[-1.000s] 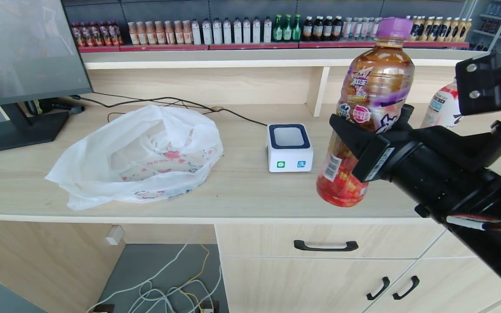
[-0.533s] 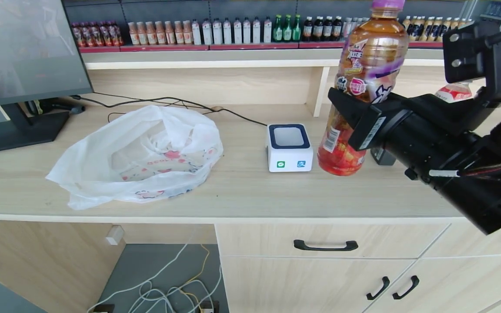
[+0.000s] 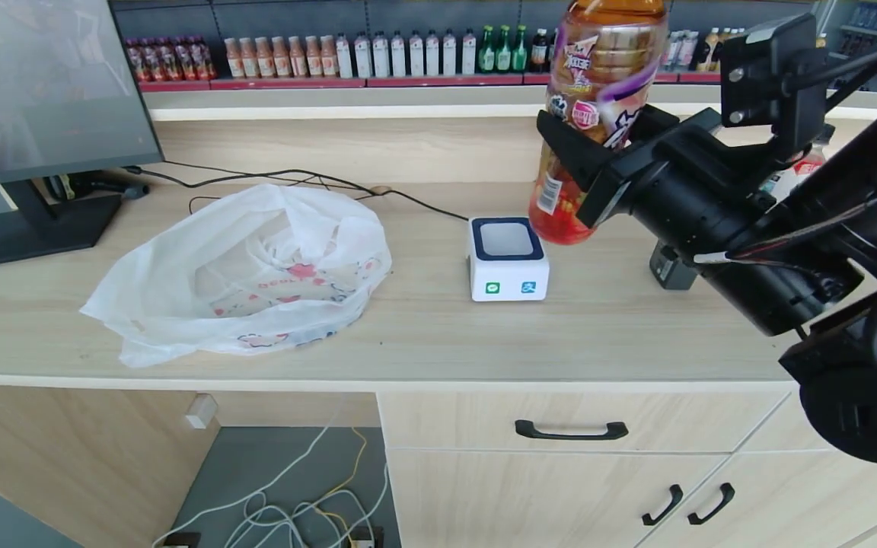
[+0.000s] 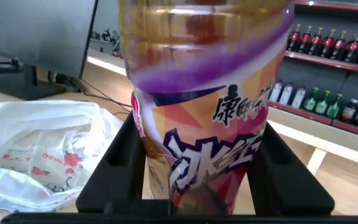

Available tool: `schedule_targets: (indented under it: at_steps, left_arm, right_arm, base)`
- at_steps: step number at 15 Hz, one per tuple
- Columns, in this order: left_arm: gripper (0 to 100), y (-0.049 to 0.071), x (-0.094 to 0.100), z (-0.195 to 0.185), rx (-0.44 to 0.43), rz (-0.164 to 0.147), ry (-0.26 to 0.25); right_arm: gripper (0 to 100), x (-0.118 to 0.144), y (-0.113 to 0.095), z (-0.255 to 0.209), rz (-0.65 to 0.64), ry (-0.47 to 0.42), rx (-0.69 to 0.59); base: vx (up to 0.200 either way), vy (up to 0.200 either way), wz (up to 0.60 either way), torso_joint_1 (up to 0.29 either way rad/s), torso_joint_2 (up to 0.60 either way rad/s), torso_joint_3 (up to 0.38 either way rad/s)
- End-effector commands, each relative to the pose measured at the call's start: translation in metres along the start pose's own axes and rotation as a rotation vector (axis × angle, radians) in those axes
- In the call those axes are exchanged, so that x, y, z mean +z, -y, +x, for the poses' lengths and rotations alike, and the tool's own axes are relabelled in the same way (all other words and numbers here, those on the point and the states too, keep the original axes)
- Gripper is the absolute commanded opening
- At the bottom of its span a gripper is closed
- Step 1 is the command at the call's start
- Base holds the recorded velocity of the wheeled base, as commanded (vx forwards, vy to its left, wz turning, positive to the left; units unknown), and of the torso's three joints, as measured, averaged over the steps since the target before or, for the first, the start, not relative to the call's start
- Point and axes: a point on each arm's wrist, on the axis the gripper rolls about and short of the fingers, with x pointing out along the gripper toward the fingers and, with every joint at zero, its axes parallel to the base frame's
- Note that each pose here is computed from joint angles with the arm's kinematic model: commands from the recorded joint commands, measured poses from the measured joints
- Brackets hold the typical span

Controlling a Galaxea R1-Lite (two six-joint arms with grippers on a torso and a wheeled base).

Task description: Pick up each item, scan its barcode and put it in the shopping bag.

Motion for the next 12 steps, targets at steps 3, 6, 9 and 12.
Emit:
schedule_targets:
  at_steps: [3, 6, 9, 12]
  left_arm:
    - [100, 0.0, 0.0, 0.0, 0.001, 0.001, 0.0]
    - [100, 0.0, 0.0, 0.0, 0.0, 0.0, 0.0]
    - [100, 0.0, 0.0, 0.0, 0.001, 0.0, 0.0]
    - [100, 0.0, 0.0, 0.0, 0.001, 0.0, 0.0]
  right_arm:
    - [0, -0.039, 0.004, 0.027, -0.133, 0.026, 0.124]
    - [0, -0.057, 0.002, 0.046, -0.248, 0.065, 0.162]
    - [0, -0.072, 0.008, 0.067, -0.385, 0.18, 0.209]
    - [0, -0.093, 0.013, 0.072, -0.446, 0.233, 0.267]
  base:
    - [0.0, 0.0, 0.0, 0.0, 0.0, 0.0]
    - [0.0, 0.0, 0.0, 0.0, 0.0, 0.0]
    - [0.0, 0.0, 0.0, 0.0, 0.0, 0.0]
    - [0.0, 0.0, 0.0, 0.0, 0.0, 0.0]
